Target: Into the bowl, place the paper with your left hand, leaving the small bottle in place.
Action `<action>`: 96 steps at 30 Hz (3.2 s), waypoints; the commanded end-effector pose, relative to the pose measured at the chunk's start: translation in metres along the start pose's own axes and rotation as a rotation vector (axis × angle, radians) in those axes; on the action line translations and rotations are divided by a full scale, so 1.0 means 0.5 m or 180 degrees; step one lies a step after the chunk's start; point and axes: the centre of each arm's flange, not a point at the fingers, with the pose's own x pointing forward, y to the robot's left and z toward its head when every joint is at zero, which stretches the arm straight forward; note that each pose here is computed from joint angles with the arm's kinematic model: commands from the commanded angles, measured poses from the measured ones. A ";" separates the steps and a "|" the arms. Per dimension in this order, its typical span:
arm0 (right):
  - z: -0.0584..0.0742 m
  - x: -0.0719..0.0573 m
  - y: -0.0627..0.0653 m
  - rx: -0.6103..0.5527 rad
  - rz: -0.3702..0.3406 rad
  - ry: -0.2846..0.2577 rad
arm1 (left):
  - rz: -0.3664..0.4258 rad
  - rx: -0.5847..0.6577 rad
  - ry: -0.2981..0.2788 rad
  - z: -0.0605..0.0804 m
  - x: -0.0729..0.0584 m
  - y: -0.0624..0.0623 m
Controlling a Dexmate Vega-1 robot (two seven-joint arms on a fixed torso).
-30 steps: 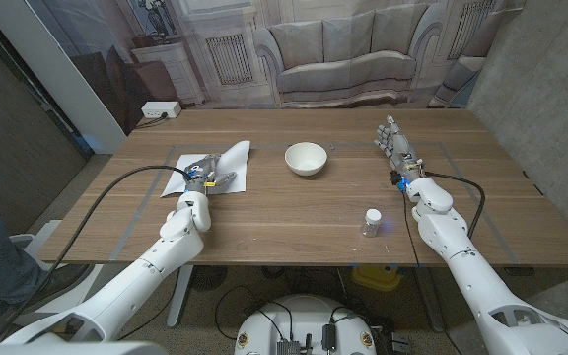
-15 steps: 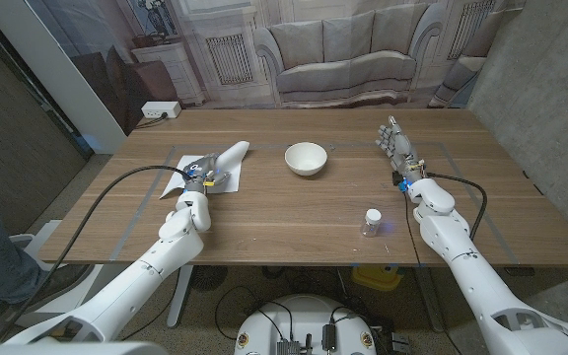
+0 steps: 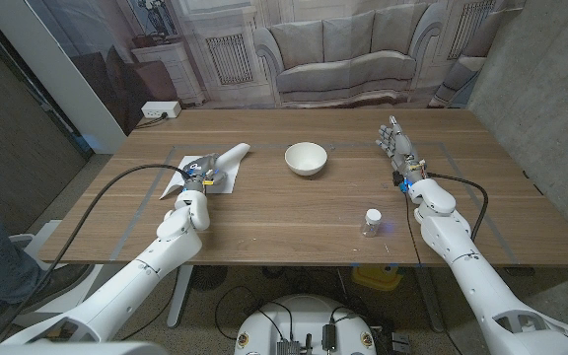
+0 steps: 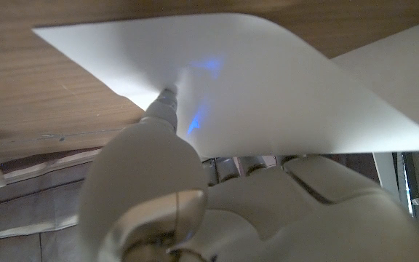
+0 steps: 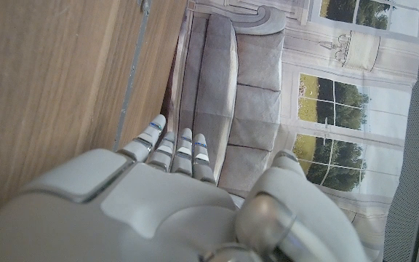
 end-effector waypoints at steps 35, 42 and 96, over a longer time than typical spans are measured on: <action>0.017 -0.016 0.006 0.0009 0.0005 -0.0066 | 0.0340 -0.0016 -0.0100 0.008 -0.018 0.114; 0.016 -0.019 0.009 -0.0012 0.0020 -0.0068 | 0.0348 -0.0081 -0.0133 0.010 -0.019 0.125; 0.010 -0.039 0.012 0.0002 -0.0029 -0.0060 | 0.0537 -0.0088 -0.0776 0.072 -0.021 0.212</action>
